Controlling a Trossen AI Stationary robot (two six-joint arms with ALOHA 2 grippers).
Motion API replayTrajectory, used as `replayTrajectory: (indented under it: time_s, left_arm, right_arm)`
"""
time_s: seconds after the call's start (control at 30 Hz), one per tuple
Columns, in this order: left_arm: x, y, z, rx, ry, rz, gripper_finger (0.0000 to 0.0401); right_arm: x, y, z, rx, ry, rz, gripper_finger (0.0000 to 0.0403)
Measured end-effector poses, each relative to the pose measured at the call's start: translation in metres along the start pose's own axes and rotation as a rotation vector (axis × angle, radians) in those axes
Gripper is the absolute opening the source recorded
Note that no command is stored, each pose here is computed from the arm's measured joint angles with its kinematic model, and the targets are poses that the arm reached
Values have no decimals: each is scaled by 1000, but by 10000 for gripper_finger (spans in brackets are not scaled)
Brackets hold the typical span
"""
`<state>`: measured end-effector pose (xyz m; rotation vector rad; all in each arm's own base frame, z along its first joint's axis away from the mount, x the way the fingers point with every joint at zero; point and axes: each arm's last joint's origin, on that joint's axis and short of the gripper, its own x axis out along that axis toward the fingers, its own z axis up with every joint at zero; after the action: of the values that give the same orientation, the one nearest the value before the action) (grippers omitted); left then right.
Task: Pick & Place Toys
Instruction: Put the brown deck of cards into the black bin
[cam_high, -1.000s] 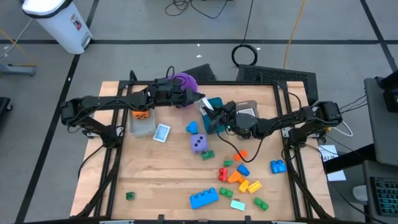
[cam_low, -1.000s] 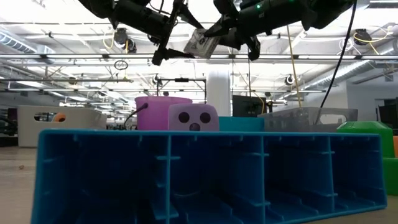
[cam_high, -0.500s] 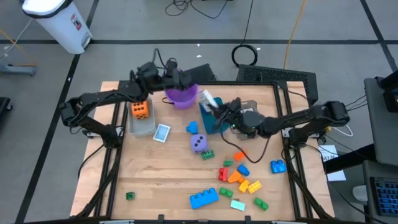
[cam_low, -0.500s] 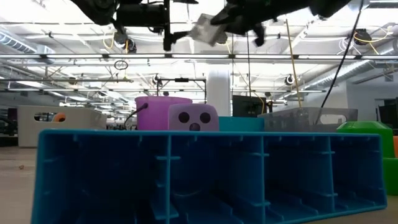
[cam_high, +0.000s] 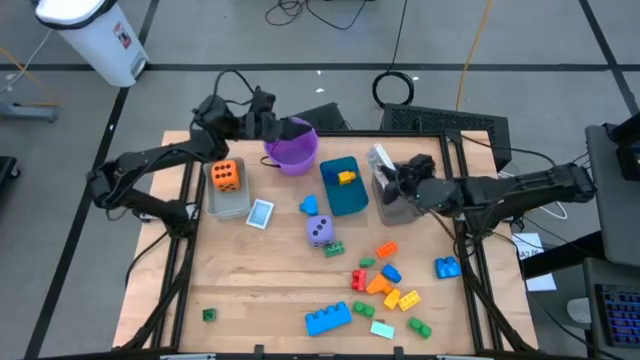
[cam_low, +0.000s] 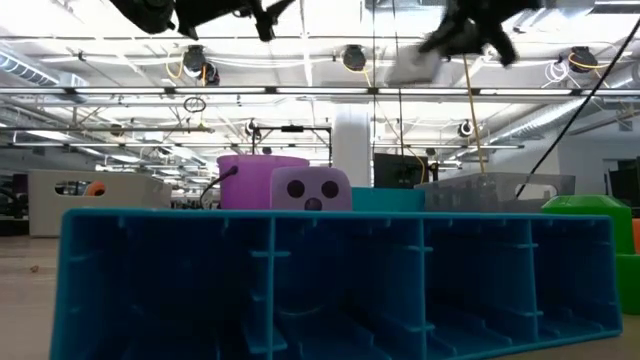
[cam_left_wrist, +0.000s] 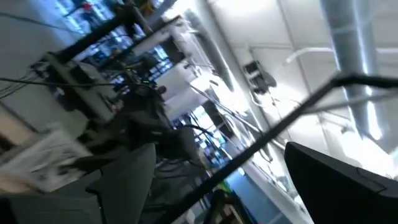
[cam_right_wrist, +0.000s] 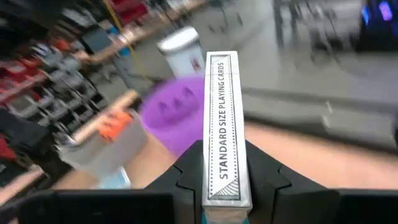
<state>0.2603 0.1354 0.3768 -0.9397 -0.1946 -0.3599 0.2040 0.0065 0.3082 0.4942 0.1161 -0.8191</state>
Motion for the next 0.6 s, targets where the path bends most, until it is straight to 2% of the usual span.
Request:
replayTrajectory:
  time_s: [0.23, 0.4, 0.6]
  left_arm:
    - [13, -17, -19, 40, 63, -71, 363]
    - [23, -24, -34, 57, 109, -110, 363]
    - [30, -28, -44, 99, 78, -107, 363]
  right_arm:
    - [-15, -23, -22, 95, 198, -133, 64]
    - [-12, -38, -41, 52, 376, -185, 69]
    - [-5, -59, -71, 63, 431, -266, 64]
